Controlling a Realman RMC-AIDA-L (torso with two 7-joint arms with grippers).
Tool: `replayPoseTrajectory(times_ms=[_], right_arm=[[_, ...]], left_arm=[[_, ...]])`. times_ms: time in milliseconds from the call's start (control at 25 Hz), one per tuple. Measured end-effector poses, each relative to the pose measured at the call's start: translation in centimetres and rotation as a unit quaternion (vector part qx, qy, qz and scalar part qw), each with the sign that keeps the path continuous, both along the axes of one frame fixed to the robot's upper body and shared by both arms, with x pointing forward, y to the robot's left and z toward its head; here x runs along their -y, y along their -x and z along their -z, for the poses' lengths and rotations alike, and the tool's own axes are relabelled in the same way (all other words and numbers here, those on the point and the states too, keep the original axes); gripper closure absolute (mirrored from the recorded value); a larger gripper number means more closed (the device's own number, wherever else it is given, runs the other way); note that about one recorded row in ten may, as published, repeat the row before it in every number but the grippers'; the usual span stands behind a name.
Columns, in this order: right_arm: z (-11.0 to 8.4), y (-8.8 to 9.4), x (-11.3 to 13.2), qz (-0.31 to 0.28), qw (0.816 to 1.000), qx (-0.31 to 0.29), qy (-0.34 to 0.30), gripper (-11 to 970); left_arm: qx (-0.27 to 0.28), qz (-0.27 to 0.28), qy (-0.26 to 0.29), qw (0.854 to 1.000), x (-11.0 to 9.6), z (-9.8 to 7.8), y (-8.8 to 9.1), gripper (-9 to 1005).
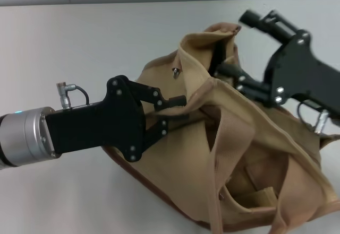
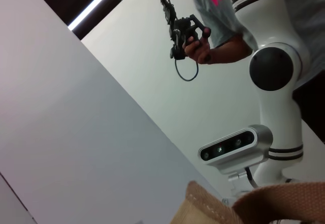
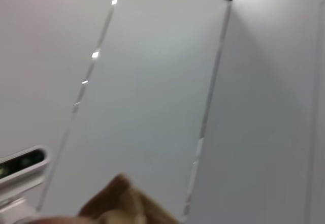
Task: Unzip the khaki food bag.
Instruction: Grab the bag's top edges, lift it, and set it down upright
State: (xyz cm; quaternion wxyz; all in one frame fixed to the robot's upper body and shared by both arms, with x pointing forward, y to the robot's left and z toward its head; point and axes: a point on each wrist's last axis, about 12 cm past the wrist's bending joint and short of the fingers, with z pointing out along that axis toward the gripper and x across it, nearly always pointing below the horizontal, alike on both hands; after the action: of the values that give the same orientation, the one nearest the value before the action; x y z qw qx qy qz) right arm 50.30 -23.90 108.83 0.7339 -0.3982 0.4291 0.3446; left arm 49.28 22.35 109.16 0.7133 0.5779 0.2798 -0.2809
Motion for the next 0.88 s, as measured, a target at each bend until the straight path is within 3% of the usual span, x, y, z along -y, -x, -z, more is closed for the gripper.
replayPoseTrajectory(times_ms=[200,360,880], right_arm=[[0.9,-0.2,-1.1,-0.028,0.998,-0.021,0.045,165],[1.2,0.1,-0.6,-0.035,0.997,-0.038,0.064,165],[0.6,2.0,3.3,-0.092,0.979,-0.114,0.143,166]], left_arm=[[0.014,-0.002,-0.003,1.0,0.0,0.0,0.0,919],[0.016,-0.004,-0.003,1.0,0.0,0.0,-0.1,919],[0.027,-0.016,0.004,0.999,-0.1,-0.4,-0.5,918]])
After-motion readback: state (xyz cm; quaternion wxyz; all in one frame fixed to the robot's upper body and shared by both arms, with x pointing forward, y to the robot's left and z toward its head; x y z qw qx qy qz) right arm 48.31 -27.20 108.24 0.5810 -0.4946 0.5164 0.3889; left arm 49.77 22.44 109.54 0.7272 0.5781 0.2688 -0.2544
